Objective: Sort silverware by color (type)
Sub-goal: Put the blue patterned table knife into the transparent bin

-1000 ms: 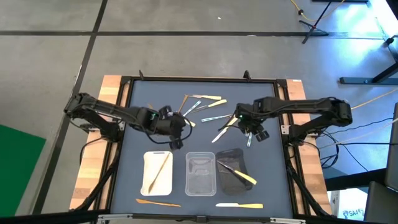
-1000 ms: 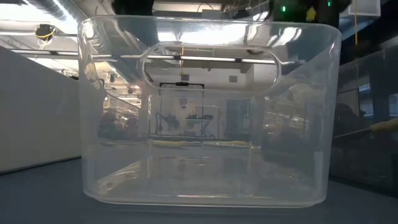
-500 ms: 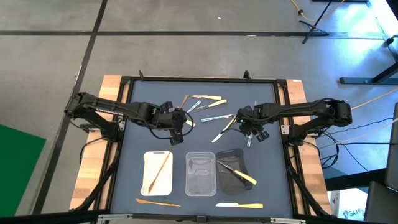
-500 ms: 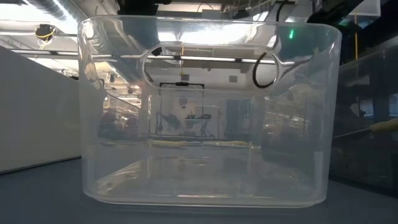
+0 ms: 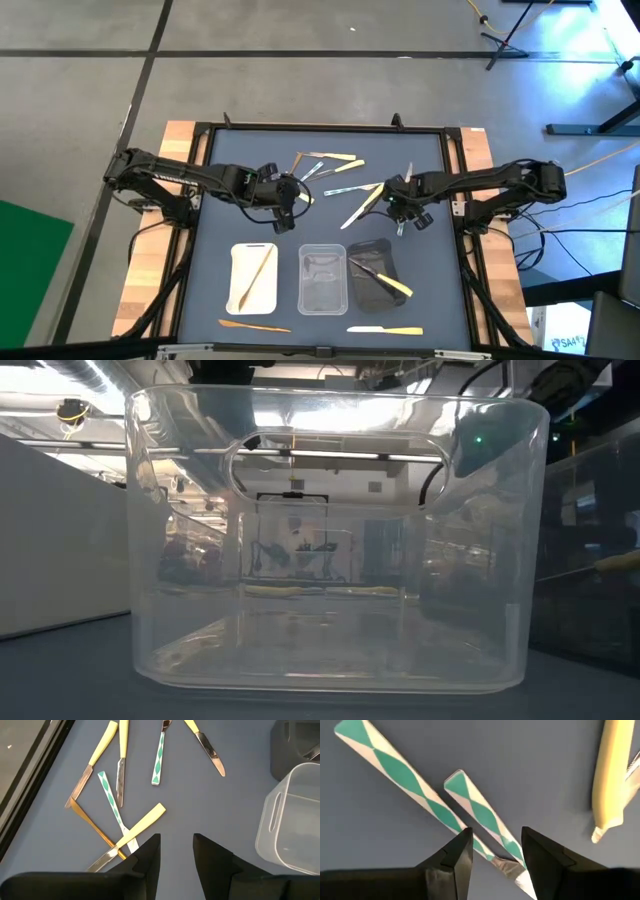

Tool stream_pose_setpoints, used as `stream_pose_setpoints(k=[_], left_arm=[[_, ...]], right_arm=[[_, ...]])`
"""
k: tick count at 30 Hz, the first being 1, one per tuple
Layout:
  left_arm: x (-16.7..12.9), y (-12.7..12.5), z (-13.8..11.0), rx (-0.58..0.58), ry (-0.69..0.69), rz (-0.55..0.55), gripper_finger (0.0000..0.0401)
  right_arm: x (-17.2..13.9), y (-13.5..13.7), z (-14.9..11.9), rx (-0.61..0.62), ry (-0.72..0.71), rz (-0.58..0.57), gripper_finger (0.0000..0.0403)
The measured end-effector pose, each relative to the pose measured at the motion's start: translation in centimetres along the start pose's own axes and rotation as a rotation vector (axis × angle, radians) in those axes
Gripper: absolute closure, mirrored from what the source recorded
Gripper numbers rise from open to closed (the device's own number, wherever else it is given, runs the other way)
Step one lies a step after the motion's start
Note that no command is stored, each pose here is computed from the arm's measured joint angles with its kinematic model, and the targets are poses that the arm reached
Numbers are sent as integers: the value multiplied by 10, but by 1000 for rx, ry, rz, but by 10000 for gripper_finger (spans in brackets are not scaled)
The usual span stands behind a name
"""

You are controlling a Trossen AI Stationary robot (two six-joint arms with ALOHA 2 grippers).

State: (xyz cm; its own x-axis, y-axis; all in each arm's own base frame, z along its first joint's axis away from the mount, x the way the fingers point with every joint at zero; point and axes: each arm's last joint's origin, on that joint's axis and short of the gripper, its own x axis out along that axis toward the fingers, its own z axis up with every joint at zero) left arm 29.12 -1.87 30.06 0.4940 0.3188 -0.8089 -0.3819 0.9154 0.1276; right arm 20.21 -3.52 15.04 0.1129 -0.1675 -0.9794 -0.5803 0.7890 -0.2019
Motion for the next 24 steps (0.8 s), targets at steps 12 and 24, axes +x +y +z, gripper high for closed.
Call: stream_pose_setpoints(k=[12,24], left_arm=[[0,0,0,-1,-1,0,292],[0,0,0,-2,-2,-1,292]], right_arm=[[11,4,-1,5,-32,-22,244],[12,5,-1,4,-41,-5,244]])
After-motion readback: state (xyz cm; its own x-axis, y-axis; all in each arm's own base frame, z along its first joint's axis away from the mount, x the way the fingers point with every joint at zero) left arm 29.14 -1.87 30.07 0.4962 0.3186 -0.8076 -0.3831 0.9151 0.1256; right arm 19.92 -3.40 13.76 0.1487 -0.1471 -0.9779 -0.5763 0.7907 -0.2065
